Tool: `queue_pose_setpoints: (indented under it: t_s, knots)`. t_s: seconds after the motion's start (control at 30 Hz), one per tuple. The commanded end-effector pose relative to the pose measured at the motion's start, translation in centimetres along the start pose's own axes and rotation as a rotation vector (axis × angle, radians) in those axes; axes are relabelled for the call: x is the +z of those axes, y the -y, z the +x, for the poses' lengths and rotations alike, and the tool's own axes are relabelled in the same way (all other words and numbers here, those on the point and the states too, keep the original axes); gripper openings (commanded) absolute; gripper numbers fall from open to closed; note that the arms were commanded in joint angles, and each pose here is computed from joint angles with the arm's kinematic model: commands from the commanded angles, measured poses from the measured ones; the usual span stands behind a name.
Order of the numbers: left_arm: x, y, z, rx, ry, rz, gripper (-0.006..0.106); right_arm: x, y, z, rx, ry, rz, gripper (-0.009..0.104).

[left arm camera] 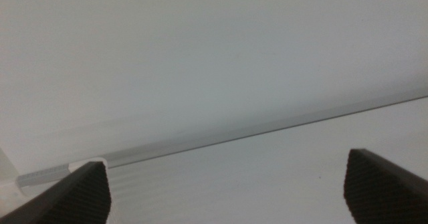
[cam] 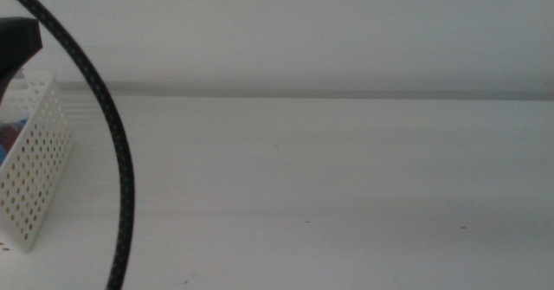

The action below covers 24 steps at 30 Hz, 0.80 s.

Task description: Use arms to grab the bottles and put them into the dustbin to the left of the table.

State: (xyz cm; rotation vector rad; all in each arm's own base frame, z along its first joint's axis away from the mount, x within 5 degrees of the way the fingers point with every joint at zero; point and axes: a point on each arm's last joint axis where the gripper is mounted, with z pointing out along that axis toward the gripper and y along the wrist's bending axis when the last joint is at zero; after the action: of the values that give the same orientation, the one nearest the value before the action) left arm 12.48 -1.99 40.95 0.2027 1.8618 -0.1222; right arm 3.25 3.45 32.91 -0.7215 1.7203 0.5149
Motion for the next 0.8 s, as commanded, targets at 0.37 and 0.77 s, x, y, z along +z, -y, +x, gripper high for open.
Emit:
queue_pose_setpoints:
  t_s: [0.37,0.77]
  knots:
    - [-0.1,0.0,10.4,0.036,-0.003,-0.070,0.094,3.4,0.9,6.9,-0.001,0.099,0.152,0.086]
    - [-0.3,-0.4,21.4,0.026,0.068,-0.219,0.094,2.7,3.1,12.9,0.082,0.071,0.678,0.086]
